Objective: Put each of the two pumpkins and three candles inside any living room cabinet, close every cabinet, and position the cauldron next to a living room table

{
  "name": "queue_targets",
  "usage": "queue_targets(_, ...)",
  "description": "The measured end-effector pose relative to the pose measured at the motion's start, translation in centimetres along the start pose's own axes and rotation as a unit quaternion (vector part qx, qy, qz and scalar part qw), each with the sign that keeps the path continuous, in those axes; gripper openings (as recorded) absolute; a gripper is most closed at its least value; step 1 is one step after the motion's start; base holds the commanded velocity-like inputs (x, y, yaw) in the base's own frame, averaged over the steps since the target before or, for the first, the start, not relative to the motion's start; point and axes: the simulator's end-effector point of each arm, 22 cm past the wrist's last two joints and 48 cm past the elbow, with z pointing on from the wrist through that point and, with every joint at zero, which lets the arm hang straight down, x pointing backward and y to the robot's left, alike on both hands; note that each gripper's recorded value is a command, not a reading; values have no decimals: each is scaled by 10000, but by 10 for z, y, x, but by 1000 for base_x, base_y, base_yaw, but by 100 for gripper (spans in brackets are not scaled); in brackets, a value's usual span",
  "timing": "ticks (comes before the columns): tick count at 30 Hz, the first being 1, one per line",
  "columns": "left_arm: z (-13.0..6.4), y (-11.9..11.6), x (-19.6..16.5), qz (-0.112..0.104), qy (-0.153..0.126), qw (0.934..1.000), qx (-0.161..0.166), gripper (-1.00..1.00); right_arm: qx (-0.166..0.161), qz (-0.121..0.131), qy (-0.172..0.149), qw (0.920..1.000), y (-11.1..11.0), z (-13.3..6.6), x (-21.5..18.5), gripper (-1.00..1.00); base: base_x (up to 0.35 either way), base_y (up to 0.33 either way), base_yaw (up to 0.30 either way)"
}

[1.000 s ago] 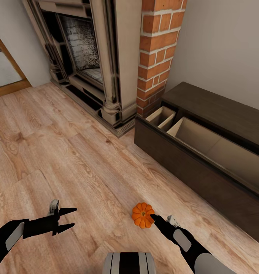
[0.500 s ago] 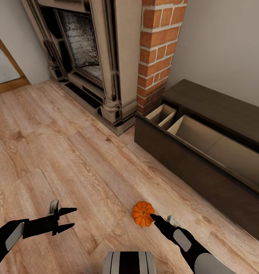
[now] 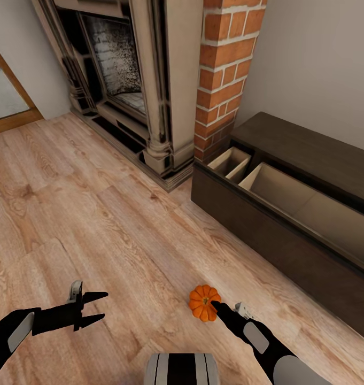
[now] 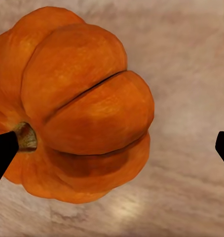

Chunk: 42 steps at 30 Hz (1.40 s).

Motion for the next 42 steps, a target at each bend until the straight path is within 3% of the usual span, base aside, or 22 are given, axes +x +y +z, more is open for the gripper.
queue_targets(42, 4, 9, 1, -92, 25, 10000, -29, 100, 71, 29, 68, 9999, -9, 5, 6, 100, 19, 13, 0)
